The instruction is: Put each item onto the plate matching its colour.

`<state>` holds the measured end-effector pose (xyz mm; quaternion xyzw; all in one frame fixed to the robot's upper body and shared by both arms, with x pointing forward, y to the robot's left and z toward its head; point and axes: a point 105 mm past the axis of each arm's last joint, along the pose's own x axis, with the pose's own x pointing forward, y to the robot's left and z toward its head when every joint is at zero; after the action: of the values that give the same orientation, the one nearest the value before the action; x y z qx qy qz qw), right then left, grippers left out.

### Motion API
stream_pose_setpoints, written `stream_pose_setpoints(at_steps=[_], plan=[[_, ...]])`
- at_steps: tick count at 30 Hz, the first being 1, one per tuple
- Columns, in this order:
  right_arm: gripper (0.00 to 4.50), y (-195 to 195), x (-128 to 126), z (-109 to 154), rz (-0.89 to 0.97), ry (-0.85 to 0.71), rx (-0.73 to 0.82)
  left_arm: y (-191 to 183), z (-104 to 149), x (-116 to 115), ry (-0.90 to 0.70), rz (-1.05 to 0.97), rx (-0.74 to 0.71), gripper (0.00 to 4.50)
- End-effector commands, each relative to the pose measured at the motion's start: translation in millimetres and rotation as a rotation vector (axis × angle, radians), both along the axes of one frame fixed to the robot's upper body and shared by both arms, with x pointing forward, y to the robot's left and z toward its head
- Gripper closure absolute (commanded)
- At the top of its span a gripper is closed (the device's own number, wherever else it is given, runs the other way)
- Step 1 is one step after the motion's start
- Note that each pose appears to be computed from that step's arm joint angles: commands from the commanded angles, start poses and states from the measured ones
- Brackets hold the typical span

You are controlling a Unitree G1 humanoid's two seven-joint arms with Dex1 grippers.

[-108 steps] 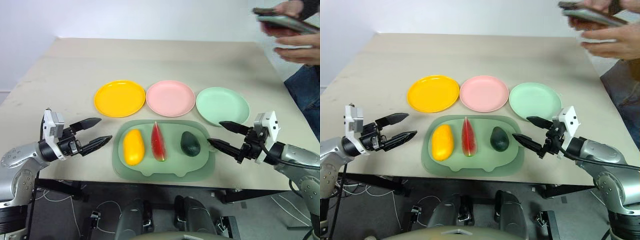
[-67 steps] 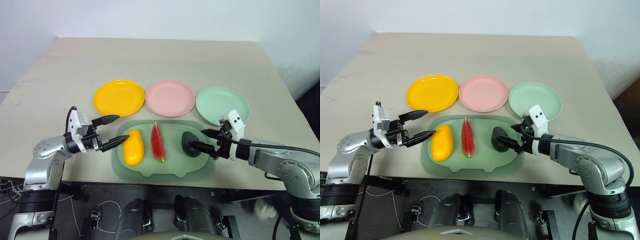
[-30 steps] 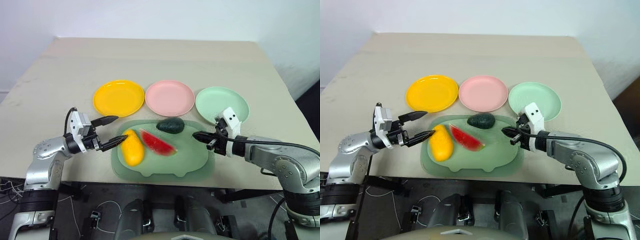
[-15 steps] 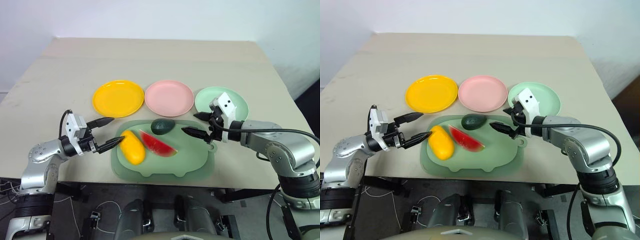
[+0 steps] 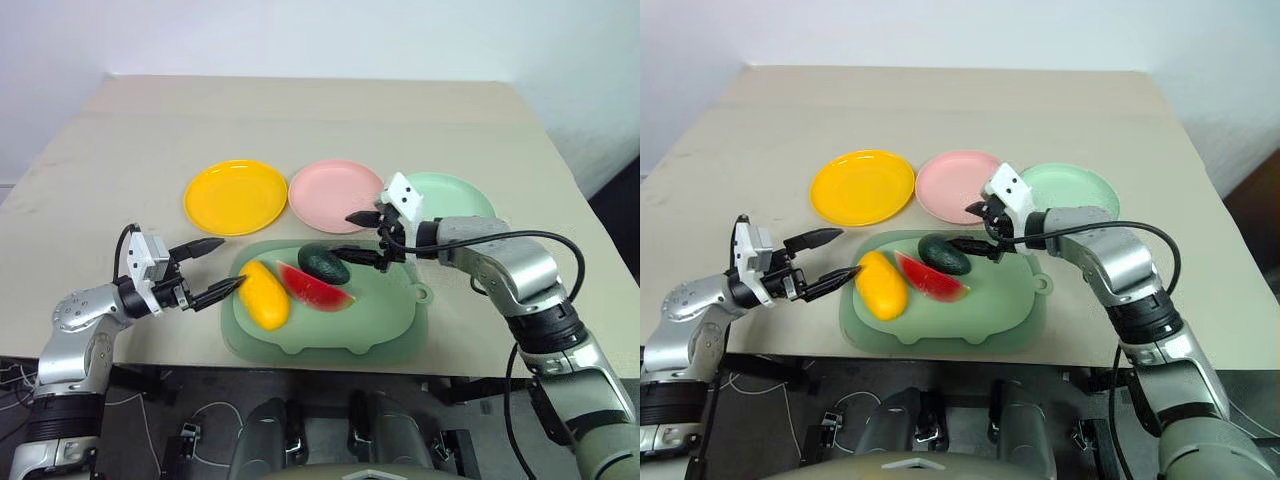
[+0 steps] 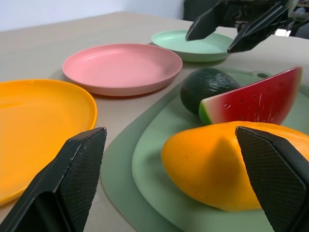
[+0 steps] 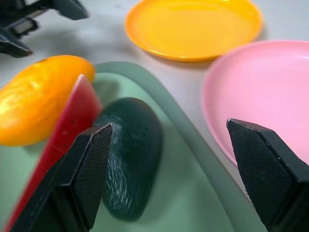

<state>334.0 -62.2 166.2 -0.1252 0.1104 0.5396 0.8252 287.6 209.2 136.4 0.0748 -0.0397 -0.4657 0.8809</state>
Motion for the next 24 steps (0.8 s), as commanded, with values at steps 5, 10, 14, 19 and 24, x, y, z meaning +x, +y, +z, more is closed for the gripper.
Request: stream_pose_setpoints(at_steps=[5, 10, 14, 19, 24], plan=[[0.47, 20.6, 0.8, -3.2, 0.047, 0.014, 0.004, 8.5, 11.6, -9.9, -0.051, 0.024, 0.009, 0.0], [0.47, 26.7, 6.5, -9.1, 0.024, 0.054, -0.006, 11.8, 11.3, -12.7, -0.049, 0.037, 0.012, 0.0], [0.47, 29.5, 10.6, -11.0, 0.009, 0.059, -0.011, 11.8, 10.3, -14.3, -0.047, 0.038, 0.012, 0.0], [0.47, 30.2, 15.4, -17.6, -0.012, 0.072, -0.04, 11.2, 9.6, -16.4, -0.032, 0.033, 0.009, 0.0], [0.47, 29.4, 16.5, -21.5, -0.021, 0.075, -0.057, 4.8, 18.6, -20.7, -0.016, -0.013, -0.012, 0.0]])
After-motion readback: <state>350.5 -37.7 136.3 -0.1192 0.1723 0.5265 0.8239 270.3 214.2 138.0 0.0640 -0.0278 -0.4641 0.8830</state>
